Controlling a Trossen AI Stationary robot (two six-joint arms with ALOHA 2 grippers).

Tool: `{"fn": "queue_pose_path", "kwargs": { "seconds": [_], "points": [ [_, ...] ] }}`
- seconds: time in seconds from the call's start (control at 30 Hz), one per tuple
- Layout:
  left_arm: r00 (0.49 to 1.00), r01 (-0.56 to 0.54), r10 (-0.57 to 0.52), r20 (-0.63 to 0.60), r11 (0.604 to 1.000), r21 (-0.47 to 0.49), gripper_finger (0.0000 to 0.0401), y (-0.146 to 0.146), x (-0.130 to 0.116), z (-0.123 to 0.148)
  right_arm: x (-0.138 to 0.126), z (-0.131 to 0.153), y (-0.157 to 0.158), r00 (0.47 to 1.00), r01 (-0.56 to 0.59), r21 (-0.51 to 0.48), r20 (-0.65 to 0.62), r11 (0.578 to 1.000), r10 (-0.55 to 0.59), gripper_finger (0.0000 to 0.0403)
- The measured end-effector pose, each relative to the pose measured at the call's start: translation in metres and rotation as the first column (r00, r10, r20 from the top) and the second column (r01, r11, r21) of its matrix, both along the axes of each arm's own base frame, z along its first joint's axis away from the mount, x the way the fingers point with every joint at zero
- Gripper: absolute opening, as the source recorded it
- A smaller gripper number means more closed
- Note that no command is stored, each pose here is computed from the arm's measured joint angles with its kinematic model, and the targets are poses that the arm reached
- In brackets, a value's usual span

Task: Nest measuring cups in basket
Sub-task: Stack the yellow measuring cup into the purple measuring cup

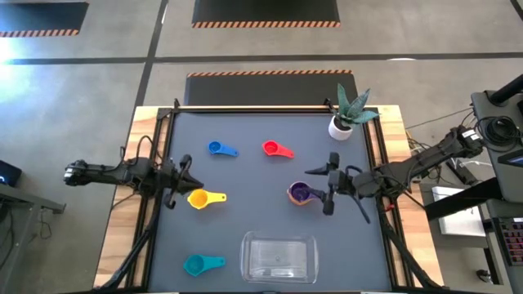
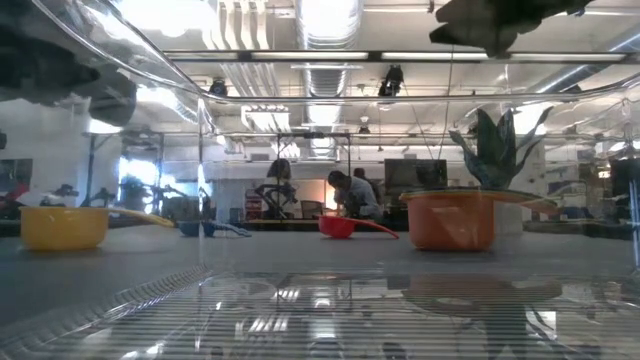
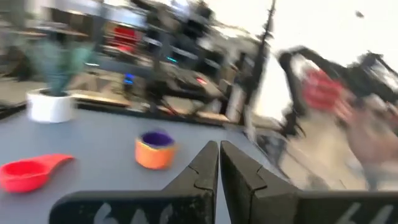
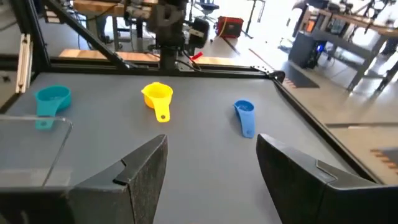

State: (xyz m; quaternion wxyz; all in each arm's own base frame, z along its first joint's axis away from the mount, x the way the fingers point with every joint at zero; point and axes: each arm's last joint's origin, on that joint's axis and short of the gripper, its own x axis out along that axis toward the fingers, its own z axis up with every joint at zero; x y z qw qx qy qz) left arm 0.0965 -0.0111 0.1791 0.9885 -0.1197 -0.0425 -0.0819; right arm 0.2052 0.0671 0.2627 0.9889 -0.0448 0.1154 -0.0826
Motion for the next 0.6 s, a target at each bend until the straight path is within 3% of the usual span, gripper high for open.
{"fn": "queue_pose_path", "kwargs": {
  "seconds": [0.17, 0.27, 0.37, 0.5, 0.6],
  "points": [
    [0.99, -0.09, 0.105, 0.093, 0.985, -0.147, 0.0, 0.004, -0.001, 0.011, 0.0, 0.0, 0.0, 1.0, -0.011, -0.047, -0.006, 0.999, 0.011, 0.0235],
    [0.985, -0.098, 0.113, 0.132, 0.989, -0.109, 0.0, 0.004, -0.002, 0.014, 0.0, 0.0, 0.0, 1.0, -0.021, -0.091, -0.011, 0.996, 0.02, 0.0235],
    [0.969, -0.173, 0.183, 0.168, 0.982, -0.072, 0.0, 0.006, -0.004, 0.023, -0.002, 0.003, -0.001, 1.0, -0.025, -0.109, -0.001, 0.994, 0.025, 0.0235],
    [0.96, -0.275, 0.275, -0.048, 0.961, -0.003, 0.0, 0.009, -0.005, 0.054, -0.005, 0.007, -0.002, 0.999, -0.027, -0.122, 0.017, 0.992, 0.029, 0.0235],
    [0.895, -0.342, 0.35, -0.276, 0.936, 0.078, 0.001, 0.01, 0.002, 0.072, -0.006, 0.008, -0.002, 0.999, -0.026, -0.12, 0.021, 0.992, 0.029, 0.0235]
  ]
}}
